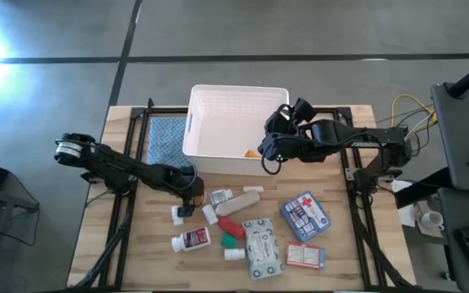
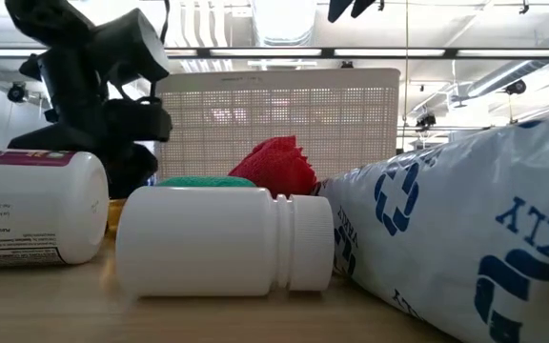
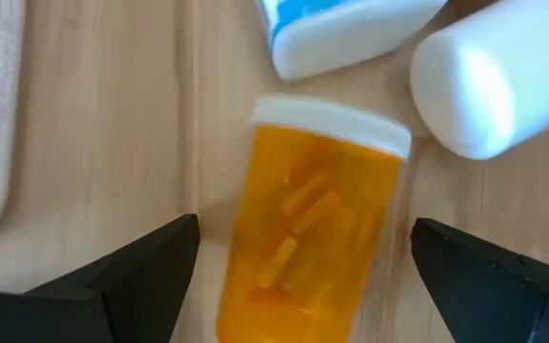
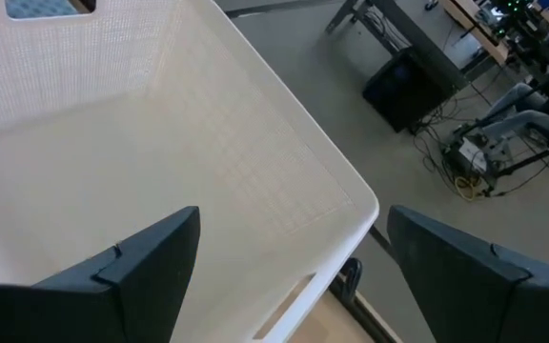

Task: Pick & place medical supplies in basket/bin
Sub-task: Put the orange pill bottle into the white container

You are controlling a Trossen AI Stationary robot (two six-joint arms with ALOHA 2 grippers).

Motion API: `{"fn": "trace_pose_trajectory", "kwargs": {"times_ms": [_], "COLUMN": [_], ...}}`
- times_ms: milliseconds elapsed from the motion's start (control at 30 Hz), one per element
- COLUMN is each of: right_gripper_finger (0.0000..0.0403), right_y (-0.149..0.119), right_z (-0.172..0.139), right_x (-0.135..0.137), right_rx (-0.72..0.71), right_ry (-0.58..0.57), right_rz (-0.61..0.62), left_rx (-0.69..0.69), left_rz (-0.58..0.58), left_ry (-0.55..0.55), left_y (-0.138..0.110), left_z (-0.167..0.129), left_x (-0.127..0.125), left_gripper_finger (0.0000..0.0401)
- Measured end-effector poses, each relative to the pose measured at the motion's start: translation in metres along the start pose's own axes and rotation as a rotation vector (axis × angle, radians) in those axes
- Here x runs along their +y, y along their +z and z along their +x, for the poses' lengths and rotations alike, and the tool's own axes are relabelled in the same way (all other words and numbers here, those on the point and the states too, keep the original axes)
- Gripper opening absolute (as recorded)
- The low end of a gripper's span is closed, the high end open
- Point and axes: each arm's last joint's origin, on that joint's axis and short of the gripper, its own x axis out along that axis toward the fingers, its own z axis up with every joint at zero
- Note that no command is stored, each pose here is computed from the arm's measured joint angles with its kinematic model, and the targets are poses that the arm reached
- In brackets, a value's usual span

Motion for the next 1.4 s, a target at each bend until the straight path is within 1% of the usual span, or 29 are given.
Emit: {"fn": "trace_pose_trajectory", "kwargs": {"times_ms": [333, 433, 533, 800, 1067, 1167, 1400], "right_gripper_finger": [0.0327, 0.0327, 0.0327, 0.0327, 0.0327, 0.0327, 0.0327], "right_y": [0.000, 0.000, 0.000, 0.000, 0.000, 0.000, 0.000], "right_z": [0.000, 0.000, 0.000, 0.000, 0.000, 0.000, 0.000], "right_x": [0.000, 0.000, 0.000, 0.000, 0.000, 0.000, 0.000], "right_rx": [-0.001, -0.001, -0.001, -0.002, -0.003, -0.003, -0.003], "right_ry": [0.001, 0.001, 0.001, 0.002, 0.003, 0.003, 0.003], "right_rz": [0.002, 0.002, 0.002, 0.004, 0.005, 0.005, 0.005], "left_rx": [0.045, 0.045, 0.046, 0.044, -0.018, -0.033, -0.058], "left_rz": [-0.017, -0.017, -0.017, -0.018, -0.039, -0.068, -0.105], "left_ry": [0.008, 0.013, 0.015, 0.039, 0.022, 0.010, 0.006], "left_y": [-0.004, -0.004, -0.004, -0.004, 0.001, 0.003, 0.007], "left_z": [-0.001, -0.001, -0.001, -0.001, -0.001, -0.001, -0.002], "left_x": [-0.001, -0.001, -0.001, 0.000, -0.001, -0.002, -0.002], "left_gripper_finger": [0.0358, 0.0350, 0.0330, 0.0251, 0.0191, 0.0180, 0.0176]}}
